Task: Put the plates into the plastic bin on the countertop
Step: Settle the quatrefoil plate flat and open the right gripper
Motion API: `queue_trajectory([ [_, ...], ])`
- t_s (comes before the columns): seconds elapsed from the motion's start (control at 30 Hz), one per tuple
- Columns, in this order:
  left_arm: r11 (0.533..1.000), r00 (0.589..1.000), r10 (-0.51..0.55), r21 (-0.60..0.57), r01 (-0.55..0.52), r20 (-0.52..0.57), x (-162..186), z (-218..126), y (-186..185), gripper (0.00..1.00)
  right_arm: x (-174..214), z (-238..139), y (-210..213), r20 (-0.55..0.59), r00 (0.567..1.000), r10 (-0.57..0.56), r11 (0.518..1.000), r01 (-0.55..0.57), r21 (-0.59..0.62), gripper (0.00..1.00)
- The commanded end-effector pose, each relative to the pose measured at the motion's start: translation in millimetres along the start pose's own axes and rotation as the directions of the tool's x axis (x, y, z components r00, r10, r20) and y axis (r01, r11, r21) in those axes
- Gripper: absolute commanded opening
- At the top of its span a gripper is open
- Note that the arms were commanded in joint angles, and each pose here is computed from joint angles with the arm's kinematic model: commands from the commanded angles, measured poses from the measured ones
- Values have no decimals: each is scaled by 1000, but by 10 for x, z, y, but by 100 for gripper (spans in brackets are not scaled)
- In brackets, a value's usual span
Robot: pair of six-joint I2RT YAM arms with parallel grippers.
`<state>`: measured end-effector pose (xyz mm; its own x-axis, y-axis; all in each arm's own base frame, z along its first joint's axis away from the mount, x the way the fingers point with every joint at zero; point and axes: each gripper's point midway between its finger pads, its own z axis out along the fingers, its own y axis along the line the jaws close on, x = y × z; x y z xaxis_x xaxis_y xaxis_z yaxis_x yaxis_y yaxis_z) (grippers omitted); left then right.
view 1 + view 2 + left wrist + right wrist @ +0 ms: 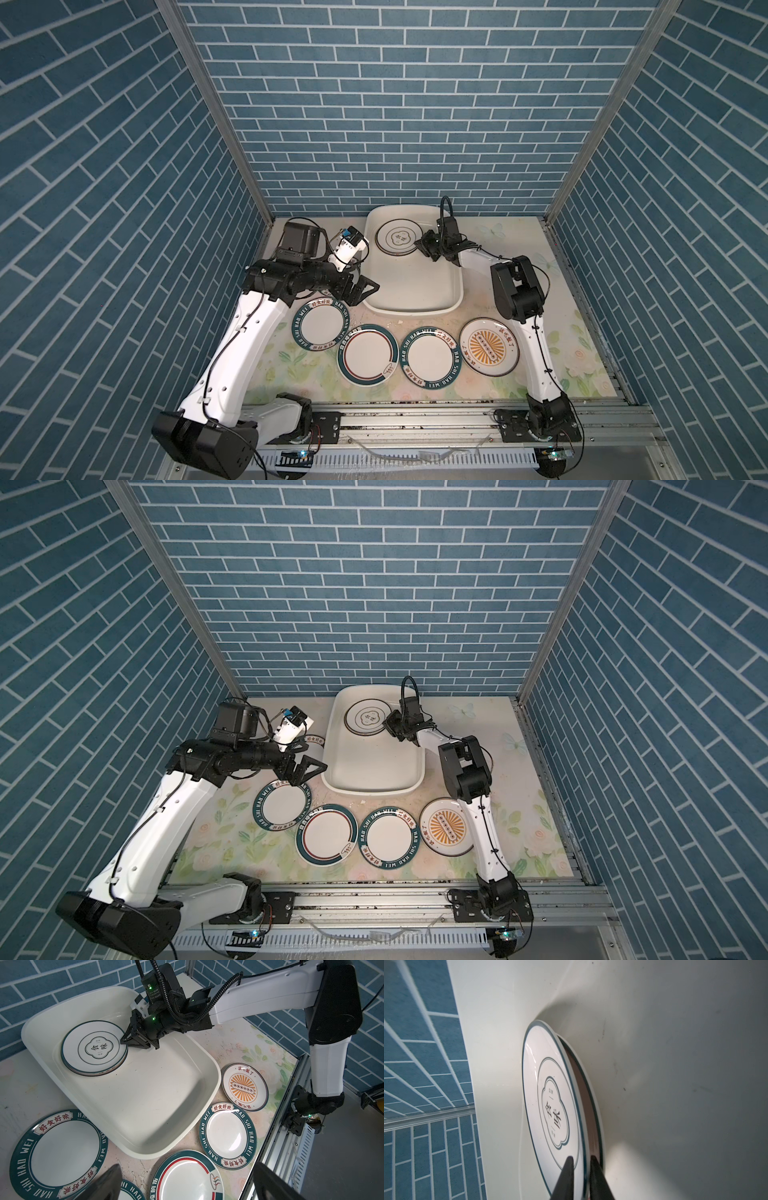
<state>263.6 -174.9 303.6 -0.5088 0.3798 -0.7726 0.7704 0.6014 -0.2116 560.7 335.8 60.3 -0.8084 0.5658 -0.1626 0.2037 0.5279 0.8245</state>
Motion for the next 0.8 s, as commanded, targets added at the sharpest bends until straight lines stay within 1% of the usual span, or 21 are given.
queue_trajectory([
  [0.0,1000,1000,23,11,-23,21,-57,-80,-75,100,13,27,-85,-5,999,36,999,-36,7,17],
  [0.3,1000,999,27,11,-27,24,-67,-86,-82,100,35,7,-115,-7,999,40,999,-40,16,21],
  [0.77,1000,999,30,10,-30,28,-94,-99,-83,100,-31,-81,20,1,1000,21,1000,-21,7,25],
])
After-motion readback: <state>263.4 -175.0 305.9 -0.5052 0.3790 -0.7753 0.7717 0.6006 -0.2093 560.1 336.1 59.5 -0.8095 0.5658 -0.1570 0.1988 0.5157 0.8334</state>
